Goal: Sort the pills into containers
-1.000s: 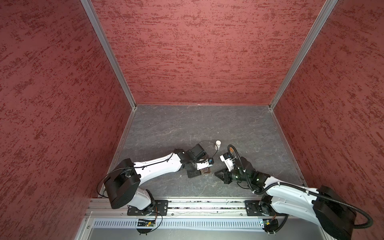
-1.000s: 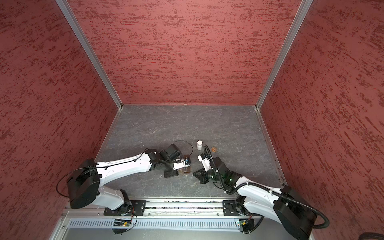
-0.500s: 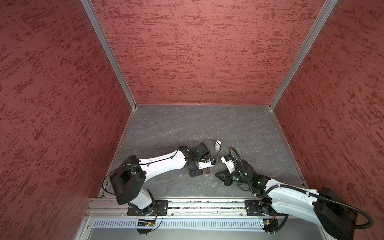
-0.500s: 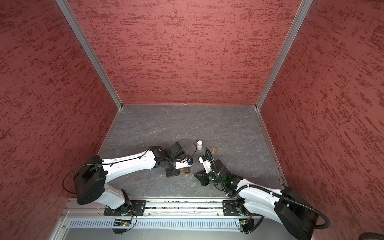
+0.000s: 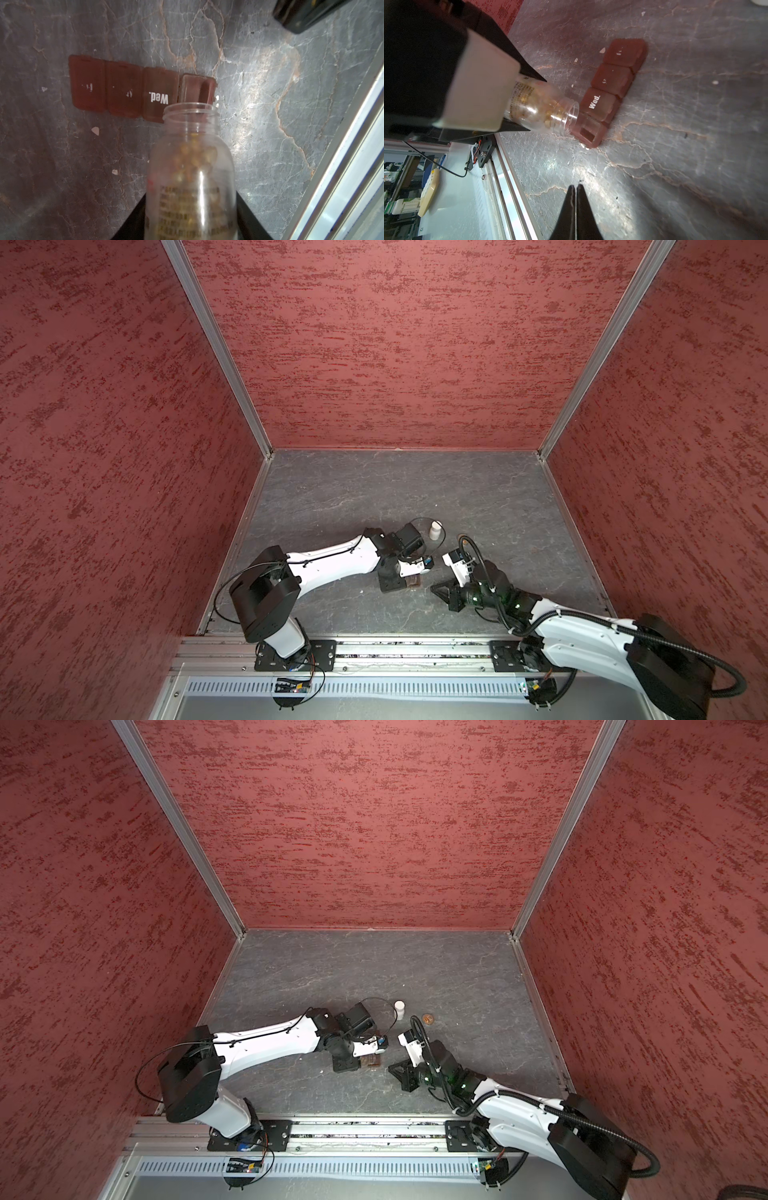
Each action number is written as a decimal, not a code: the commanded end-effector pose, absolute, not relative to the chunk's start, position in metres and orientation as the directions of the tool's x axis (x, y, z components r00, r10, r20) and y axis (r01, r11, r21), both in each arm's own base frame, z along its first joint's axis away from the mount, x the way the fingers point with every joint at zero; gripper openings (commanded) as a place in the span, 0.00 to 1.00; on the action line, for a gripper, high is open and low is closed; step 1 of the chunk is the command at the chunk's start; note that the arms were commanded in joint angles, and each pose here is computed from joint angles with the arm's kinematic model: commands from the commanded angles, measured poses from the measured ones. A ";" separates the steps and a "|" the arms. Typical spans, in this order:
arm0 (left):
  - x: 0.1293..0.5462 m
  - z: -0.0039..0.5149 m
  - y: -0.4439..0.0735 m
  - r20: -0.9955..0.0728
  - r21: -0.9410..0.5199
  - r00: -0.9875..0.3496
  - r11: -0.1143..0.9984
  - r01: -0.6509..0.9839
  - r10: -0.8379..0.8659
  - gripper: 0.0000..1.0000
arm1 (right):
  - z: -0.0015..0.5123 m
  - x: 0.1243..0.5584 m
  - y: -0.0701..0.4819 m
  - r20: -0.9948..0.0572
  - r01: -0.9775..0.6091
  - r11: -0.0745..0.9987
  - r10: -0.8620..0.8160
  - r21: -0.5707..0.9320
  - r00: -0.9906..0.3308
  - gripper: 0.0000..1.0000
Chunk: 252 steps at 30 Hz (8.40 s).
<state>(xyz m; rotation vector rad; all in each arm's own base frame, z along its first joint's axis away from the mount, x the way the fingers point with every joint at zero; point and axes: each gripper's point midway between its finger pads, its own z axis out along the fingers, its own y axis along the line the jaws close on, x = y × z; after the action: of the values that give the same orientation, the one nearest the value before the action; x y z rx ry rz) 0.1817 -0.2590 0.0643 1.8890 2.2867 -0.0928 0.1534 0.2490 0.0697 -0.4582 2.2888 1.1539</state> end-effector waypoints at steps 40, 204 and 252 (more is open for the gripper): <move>0.188 0.067 -0.266 -0.063 0.110 -0.133 0.139 0.984 0.989 0.00 | 0.074 0.153 0.242 -0.646 -0.543 0.581 -0.038 0.607 -0.762 0.06; 0.191 0.089 -0.271 -0.075 0.181 -0.101 0.114 0.977 0.992 0.00 | 0.085 0.157 0.243 -0.658 -0.549 0.585 -0.034 0.597 -0.752 0.07; 0.218 0.255 -0.284 -0.951 0.112 0.250 0.553 0.826 -0.182 0.00 | 0.206 0.292 0.152 -0.581 0.094 0.956 0.244 0.277 -0.777 0.42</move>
<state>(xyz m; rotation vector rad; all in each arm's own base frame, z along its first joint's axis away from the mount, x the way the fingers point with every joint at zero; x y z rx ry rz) 0.2293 -0.2863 0.2152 0.7964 1.2860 -0.6566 0.2907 0.1822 0.2190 0.1505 2.3840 0.4766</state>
